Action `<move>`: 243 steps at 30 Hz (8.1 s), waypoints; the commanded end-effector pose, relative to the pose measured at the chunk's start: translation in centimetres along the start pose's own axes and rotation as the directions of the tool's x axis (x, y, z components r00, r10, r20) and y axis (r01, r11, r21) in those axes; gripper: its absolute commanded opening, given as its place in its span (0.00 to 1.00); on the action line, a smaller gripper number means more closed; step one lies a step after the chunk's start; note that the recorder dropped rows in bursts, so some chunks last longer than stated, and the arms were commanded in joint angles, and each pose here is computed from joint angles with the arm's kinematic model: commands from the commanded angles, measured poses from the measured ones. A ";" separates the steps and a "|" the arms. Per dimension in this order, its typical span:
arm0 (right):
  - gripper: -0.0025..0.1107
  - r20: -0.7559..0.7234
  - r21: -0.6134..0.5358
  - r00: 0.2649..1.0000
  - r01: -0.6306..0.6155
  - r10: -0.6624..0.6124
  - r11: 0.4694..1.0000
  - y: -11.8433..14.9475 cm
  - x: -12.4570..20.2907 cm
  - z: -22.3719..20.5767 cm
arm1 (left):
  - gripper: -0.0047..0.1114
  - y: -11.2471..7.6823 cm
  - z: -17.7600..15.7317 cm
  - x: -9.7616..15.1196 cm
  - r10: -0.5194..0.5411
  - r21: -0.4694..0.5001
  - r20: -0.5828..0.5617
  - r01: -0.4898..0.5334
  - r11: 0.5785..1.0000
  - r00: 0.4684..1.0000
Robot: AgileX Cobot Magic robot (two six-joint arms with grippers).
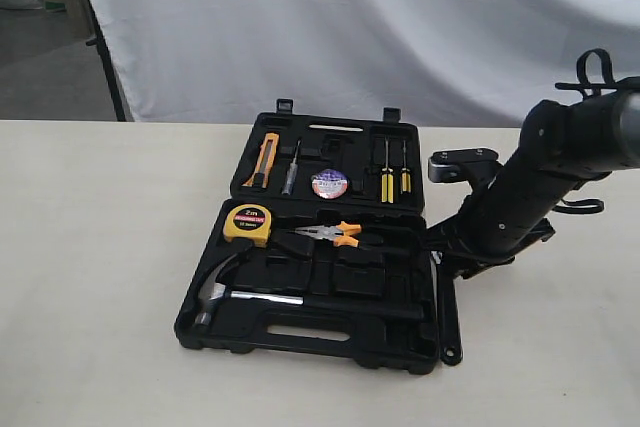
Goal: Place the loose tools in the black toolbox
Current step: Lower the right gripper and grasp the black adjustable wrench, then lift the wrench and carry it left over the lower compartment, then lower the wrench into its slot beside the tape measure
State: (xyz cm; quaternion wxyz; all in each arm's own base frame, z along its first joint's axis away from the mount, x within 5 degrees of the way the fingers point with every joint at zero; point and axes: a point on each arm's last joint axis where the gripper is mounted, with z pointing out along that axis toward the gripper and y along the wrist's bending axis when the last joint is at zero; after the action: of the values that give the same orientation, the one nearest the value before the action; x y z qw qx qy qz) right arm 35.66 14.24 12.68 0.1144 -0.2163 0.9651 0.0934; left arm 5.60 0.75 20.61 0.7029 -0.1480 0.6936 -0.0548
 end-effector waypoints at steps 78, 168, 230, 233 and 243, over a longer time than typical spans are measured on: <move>0.40 0.092 0.239 0.982 -0.181 0.164 0.954 -5.9 0.2 5.2 | 0.05 0.1 0.0 -0.2 0.000 -0.021 0.020 0.001 1.000 1.000; 0.02 0.279 0.103 0.557 0.792 -0.782 0.602 17.7 -4.8 1.9 | 0.05 0.1 0.0 -0.2 0.000 -0.021 0.020 0.001 1.000 1.000; 0.24 0.207 0.132 0.281 0.941 -0.937 0.311 17.7 -4.2 2.1 | 0.05 0.1 0.0 -0.2 0.000 -0.021 0.020 0.001 1.000 1.000; 0.51 0.205 0.127 0.281 0.942 -0.938 0.310 17.6 -4.2 2.1 | 0.05 0.1 0.0 -0.2 0.000 -0.021 0.020 0.001 1.000 1.000; 0.78 0.253 0.166 0.305 0.921 -0.918 0.351 18.0 -4.8 -1.3 | 0.05 0.1 0.0 -0.2 0.000 -0.021 0.020 0.001 1.000 1.000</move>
State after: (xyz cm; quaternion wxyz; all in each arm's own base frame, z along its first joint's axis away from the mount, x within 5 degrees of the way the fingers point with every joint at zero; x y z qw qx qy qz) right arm 31.77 32.04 15.87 0.2759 -0.7211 0.6337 0.0477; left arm 5.60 0.75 20.61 0.7029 -0.1480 0.6936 -0.0548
